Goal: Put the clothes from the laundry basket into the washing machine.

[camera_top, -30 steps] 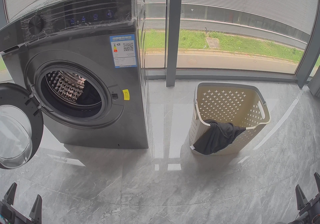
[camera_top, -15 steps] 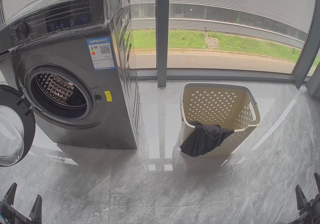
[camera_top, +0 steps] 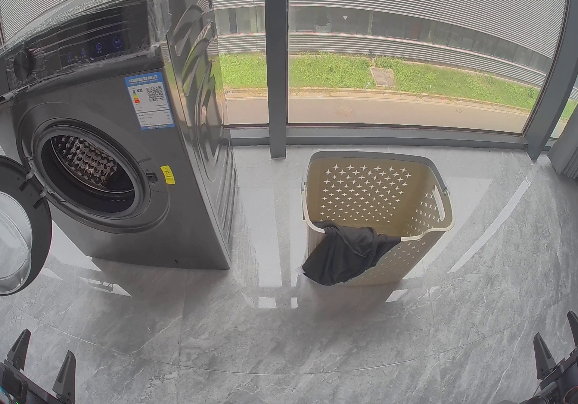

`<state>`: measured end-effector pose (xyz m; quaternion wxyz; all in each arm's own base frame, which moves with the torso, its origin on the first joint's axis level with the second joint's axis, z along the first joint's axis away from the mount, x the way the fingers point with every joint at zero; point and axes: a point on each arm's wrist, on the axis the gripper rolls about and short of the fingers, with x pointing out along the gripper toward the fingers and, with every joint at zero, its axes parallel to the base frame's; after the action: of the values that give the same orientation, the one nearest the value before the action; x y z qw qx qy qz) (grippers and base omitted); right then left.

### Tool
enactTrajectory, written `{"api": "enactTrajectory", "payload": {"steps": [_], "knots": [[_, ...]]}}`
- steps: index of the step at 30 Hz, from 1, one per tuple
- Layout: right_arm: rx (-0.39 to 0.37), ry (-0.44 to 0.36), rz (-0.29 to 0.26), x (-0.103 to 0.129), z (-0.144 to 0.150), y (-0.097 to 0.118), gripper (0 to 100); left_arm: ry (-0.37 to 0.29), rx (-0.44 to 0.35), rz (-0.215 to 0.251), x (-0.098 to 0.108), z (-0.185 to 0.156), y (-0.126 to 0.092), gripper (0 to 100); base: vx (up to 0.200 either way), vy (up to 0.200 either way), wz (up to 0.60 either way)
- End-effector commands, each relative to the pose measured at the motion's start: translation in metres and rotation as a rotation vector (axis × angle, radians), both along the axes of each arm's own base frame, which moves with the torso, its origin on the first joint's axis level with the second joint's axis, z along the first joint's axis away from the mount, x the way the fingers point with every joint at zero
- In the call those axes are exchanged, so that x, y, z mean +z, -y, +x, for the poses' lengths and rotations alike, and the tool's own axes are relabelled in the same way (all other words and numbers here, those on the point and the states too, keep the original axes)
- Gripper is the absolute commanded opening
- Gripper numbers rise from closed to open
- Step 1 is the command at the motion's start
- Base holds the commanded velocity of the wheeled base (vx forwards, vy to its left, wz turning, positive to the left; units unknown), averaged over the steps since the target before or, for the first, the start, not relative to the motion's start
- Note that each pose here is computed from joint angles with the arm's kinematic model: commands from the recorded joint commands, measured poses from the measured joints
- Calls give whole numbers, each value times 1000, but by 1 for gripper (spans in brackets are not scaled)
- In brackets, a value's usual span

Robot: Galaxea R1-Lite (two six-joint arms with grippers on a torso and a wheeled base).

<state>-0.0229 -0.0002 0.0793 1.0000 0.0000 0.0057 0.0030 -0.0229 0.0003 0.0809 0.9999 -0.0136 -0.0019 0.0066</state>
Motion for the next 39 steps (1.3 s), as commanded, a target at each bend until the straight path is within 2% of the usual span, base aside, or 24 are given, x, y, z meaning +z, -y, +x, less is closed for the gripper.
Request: {"api": "enactTrajectory", "payload": {"steps": [1,7,13,19,28,37,39], "knots": [[2,-7,0,-3,0,0,100,-4,1,0,-5,0,0,100,0,0,0],[0,-7,0,-3,0,0,100,-2,1,3,-5,0,0,100,0,0,0],[0,-5,0,-3,0,0,100,-4,1,0,-5,0,0,100,0,-200,0],[0,-7,0,-3,0,0,100,0,1,-8,-5,0,0,100,0,0,0],[0,-5,0,-3,0,0,100,0,1,-14,-5,0,0,100,200,0,0],[0,-7,0,-3,0,0,100,0,-1,-13,-5,0,0,100,0,0,0],[0,-7,0,-3,0,0,100,-2,-1,-11,-5,0,0,100,200,0,0]]}}
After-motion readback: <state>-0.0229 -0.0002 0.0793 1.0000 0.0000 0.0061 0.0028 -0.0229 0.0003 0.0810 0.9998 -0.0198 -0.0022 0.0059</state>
